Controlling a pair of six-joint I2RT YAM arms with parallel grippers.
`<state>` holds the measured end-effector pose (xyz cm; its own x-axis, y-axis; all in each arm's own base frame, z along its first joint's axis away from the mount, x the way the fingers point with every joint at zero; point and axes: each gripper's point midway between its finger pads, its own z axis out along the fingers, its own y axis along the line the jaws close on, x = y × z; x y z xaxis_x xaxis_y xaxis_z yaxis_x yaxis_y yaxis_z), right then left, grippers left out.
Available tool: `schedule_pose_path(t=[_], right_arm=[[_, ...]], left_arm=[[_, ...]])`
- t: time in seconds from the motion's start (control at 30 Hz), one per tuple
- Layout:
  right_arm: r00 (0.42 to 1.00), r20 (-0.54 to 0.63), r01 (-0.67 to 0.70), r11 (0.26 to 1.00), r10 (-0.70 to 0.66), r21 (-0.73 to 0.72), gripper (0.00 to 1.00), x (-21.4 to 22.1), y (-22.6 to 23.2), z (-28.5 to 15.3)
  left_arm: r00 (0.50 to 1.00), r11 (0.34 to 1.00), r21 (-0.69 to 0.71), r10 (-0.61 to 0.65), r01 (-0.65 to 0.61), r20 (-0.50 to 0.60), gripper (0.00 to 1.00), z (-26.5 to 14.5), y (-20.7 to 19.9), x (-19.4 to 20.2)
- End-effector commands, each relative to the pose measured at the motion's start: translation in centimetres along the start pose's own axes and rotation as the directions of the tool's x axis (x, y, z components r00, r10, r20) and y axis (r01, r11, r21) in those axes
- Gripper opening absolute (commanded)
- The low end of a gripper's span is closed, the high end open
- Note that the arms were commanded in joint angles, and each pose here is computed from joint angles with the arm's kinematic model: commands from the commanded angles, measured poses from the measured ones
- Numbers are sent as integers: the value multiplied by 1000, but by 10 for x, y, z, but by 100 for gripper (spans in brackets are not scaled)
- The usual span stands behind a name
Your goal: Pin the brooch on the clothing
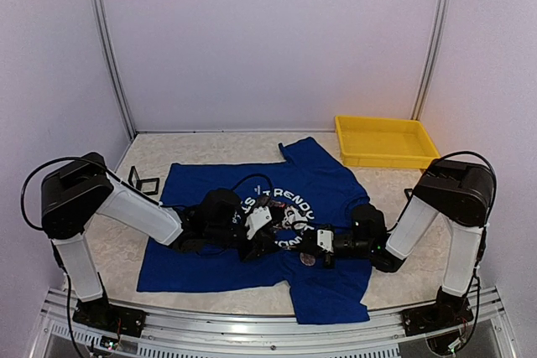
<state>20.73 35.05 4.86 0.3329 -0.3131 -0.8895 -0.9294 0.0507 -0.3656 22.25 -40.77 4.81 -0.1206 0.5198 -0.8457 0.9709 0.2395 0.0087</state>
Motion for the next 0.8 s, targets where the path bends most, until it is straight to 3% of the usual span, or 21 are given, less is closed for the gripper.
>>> schedule_pose_path(t=[0.0, 0.37, 0.5, 0.77], right_arm=[[998, 45, -41, 999, 41, -18, 0, -6, 2, -2], [996, 69, -58, 998, 59, -19, 0, -11, 2, -4], [996, 78, -49, 999, 51, -23, 0, -14, 3, -5], [996, 74, -51, 998, 54, -38, 0, -12, 6, -4]], left_arm=[[999, 999, 45, 12, -14, 49, 30, -9, -1, -18], [998, 996, 68, 53, -56, 37, 26, 4, -14, -18], [998, 997, 63, 48, -50, 37, 16, 8, -13, -18], [997, 993, 108, 43, -49, 59, 7, 10, -25, -23]])
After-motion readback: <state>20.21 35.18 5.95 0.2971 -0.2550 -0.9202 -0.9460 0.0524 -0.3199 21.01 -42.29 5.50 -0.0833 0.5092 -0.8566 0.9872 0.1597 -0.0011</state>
